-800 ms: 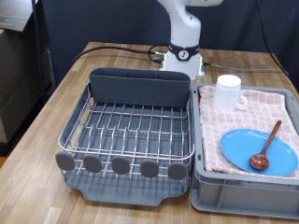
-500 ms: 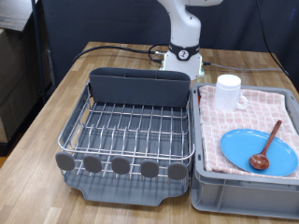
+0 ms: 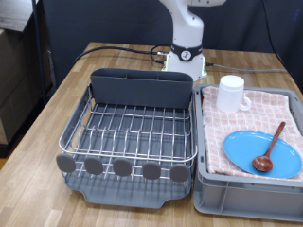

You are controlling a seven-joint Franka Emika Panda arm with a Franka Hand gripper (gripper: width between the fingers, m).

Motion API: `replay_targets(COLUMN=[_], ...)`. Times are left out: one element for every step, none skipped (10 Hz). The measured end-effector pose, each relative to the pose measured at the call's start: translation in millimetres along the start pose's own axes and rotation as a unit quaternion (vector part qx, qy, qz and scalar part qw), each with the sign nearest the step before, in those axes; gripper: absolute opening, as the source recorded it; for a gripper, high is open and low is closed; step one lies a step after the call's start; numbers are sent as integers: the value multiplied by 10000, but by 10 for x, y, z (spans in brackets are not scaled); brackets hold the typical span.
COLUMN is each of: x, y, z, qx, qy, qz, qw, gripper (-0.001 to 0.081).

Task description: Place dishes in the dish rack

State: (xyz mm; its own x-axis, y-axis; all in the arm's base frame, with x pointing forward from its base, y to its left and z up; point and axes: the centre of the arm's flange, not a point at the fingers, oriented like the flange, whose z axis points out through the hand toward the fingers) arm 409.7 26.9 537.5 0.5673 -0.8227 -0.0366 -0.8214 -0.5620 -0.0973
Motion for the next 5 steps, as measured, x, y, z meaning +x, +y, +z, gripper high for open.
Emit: replay_targets(x=[-50,-123,-202,-281,-358], y=[-144,-293,-440,-583,-722], z=[65,113,154,195,241], qx=[-45,-120,-179,-202,-188], qy=[34,53,72,95,122], qz=[271,584,825,981,1060], qw=[9996,9982,9964,9949,9941], gripper=[803,803,803,803,803])
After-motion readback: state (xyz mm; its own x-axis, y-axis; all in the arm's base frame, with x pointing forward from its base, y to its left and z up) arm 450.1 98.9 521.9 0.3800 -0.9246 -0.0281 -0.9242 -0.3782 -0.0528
